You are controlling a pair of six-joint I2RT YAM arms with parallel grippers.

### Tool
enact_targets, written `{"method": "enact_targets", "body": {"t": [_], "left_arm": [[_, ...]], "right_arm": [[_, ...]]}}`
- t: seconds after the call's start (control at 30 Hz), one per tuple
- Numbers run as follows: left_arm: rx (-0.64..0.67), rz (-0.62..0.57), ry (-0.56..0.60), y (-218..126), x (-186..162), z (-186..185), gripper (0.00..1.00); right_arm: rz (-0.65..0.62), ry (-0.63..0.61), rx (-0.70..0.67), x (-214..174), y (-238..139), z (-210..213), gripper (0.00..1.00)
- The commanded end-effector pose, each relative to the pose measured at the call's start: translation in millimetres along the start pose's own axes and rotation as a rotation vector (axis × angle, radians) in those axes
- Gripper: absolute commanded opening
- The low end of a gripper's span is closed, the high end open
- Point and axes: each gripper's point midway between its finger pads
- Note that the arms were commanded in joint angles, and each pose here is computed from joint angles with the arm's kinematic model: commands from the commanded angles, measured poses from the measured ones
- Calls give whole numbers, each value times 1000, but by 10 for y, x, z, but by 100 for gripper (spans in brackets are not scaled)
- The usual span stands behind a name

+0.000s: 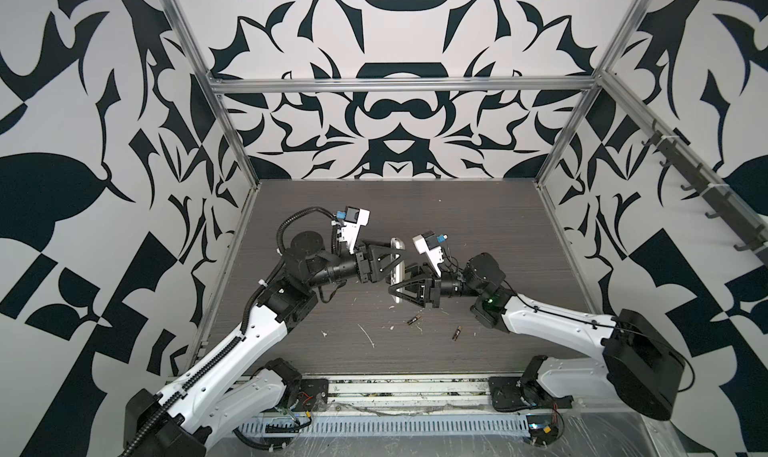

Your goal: Load the batteries into the remote control

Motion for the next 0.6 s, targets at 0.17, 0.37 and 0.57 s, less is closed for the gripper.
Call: {"method": "enact_targets", "body": {"t": [0.17, 0.37, 0.57], "left_arm": [[370, 17, 18, -210, 60, 510, 99], [423, 30, 54, -100, 49, 588, 89], [403, 38, 53, 153, -1, 698, 81]], "right_arm": [[-116, -171, -726, 299, -488, -938, 0], [-143, -203, -884, 402, -553, -1151, 0], [-166, -205, -873, 486, -475, -1154, 0]]}}
Point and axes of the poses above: each gripper's point midway between its finger pads, its own y axis out along the fingers, its own z axis along the line the jaws close on, x = y × z, and after that the axes turned 14 degrees about y, right-handed
